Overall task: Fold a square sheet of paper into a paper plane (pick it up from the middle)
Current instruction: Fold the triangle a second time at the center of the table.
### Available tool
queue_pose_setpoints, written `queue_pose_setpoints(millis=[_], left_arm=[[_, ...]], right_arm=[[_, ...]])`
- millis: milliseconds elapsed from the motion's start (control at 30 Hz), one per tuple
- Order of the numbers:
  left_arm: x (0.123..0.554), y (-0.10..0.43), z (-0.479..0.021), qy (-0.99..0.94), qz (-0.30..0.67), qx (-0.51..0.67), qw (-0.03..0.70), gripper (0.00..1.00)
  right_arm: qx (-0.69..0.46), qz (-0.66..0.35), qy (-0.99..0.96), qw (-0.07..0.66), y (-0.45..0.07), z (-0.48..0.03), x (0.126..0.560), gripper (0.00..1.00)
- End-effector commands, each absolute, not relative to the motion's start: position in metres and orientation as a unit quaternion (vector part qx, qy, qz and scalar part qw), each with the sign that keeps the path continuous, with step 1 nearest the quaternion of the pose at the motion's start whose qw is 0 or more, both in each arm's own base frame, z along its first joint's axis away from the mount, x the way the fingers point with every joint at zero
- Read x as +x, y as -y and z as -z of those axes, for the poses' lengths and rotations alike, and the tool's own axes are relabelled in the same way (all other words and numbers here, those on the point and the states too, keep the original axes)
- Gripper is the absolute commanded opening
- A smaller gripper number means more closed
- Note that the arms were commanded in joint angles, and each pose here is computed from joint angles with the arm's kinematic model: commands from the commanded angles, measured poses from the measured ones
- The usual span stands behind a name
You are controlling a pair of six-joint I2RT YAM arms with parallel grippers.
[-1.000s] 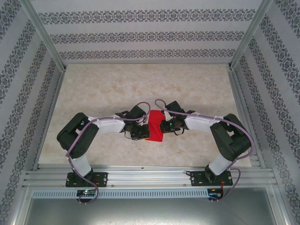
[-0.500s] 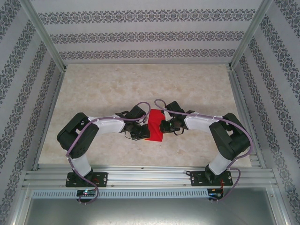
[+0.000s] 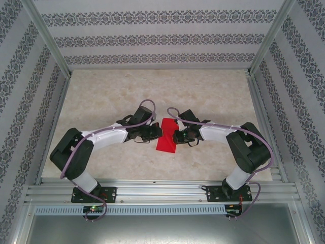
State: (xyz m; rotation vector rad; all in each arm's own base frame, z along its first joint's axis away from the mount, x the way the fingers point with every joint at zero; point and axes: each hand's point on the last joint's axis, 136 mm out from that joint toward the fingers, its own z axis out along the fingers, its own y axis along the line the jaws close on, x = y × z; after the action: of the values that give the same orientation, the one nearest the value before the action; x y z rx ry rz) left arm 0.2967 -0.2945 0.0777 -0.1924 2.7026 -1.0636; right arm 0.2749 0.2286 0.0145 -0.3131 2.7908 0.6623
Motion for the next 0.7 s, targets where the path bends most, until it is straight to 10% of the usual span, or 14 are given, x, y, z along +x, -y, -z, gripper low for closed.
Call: queue_pose_setpoints(millis=[0, 667], left_arm=[[0.313, 0.317, -0.075, -0.899, 0.418, -0.089, 0.097, 0.0], [0.314, 0.334, -0.06, -0.885, 0.451, -0.088, 0.069, 0.05]], right_arm=[[-0.1, -0.209, -0.967, 0.101, -0.222, 0.002, 0.264, 0.1], [-0.099, -0.208, -0.968, 0.1, -0.221, 0.003, 0.263, 0.1]])
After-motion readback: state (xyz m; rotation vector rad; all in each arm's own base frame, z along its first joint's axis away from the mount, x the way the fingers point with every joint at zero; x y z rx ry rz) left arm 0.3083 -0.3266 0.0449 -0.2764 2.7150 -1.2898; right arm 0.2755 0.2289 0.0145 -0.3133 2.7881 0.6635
